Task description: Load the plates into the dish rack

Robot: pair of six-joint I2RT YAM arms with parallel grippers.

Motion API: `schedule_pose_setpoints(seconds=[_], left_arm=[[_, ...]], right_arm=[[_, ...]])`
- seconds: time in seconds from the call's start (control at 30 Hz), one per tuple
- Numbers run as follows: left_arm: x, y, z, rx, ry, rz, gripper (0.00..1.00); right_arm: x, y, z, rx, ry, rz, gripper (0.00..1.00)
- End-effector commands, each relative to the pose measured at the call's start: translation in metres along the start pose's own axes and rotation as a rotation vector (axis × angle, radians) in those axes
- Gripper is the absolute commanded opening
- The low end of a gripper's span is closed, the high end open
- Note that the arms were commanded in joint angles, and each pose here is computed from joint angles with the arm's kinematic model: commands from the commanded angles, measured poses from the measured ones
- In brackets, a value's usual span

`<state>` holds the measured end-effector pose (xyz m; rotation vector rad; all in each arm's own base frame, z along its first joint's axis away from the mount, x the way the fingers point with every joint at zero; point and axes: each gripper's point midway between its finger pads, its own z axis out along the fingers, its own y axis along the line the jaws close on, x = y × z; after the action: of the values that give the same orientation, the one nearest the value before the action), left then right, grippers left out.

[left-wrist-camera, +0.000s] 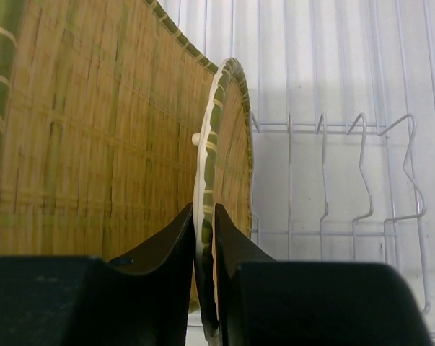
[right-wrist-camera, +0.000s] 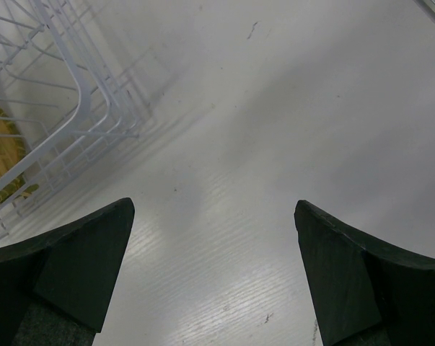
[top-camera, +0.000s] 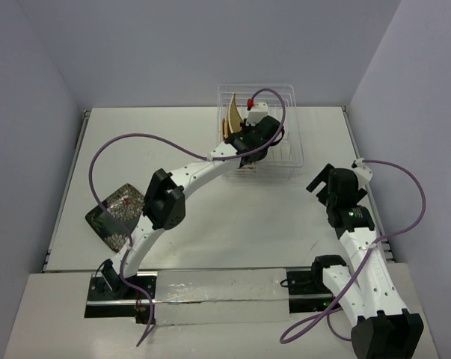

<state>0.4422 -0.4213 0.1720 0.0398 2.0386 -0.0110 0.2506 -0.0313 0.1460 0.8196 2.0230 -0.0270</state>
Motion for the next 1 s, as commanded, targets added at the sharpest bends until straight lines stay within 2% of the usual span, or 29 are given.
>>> schedule_pose_setpoints(seconds=[0.0, 0.2, 0.37, 0.47, 0.63, 0.73, 0.8, 0.87, 0.9, 0.97], left_arm=[[0.005, -0.011, -0.002, 0.025, 0.004, -0.023, 0.32], [-0.016, -0.014, -0.019, 0.093, -0.001, -0.012, 0.58], [-0.046, -0.022, -0.057, 0.231, -0.02, 0.015, 0.77], [-0.069, -0.024, -0.088, 0.307, -0.049, 0.027, 0.85], [-0.098, -0.021, -0.128, 0.411, -0.054, 0.025, 0.88], [-0.121, -0.001, -0.158, 0.429, -0.074, -0.004, 0.9], [-0.131, 0.014, -0.171, 0.421, -0.094, -0.022, 0.97], [-0.15, 0.049, -0.189, 0.38, -0.13, -0.09, 0.99], [-0.152, 0.069, -0.188, 0.358, -0.114, -0.138, 0.99], [-0.13, 0.11, -0.167, 0.289, -0.022, -0.213, 0.99]], right_arm=[[-0.006, -0.001, -0.001, 0.002, -0.028, 0.007, 1.0], [-0.007, 0.001, -0.001, -0.006, -0.029, 0.006, 1.0], [-0.01, 0.003, -0.004, -0.026, -0.039, 0.01, 1.0], [-0.01, 0.005, -0.005, -0.039, -0.04, 0.01, 1.0], [-0.012, 0.012, -0.008, -0.077, -0.04, 0.005, 1.0], [-0.012, 0.021, -0.011, -0.128, -0.038, -0.007, 1.0], [-0.013, 0.024, -0.012, -0.149, -0.036, -0.012, 1.0], [-0.013, 0.031, -0.014, -0.188, -0.034, -0.027, 1.0], [-0.012, 0.035, -0.016, -0.219, -0.032, -0.03, 1.0], [-0.011, 0.047, -0.021, -0.296, -0.032, -0.049, 1.0]])
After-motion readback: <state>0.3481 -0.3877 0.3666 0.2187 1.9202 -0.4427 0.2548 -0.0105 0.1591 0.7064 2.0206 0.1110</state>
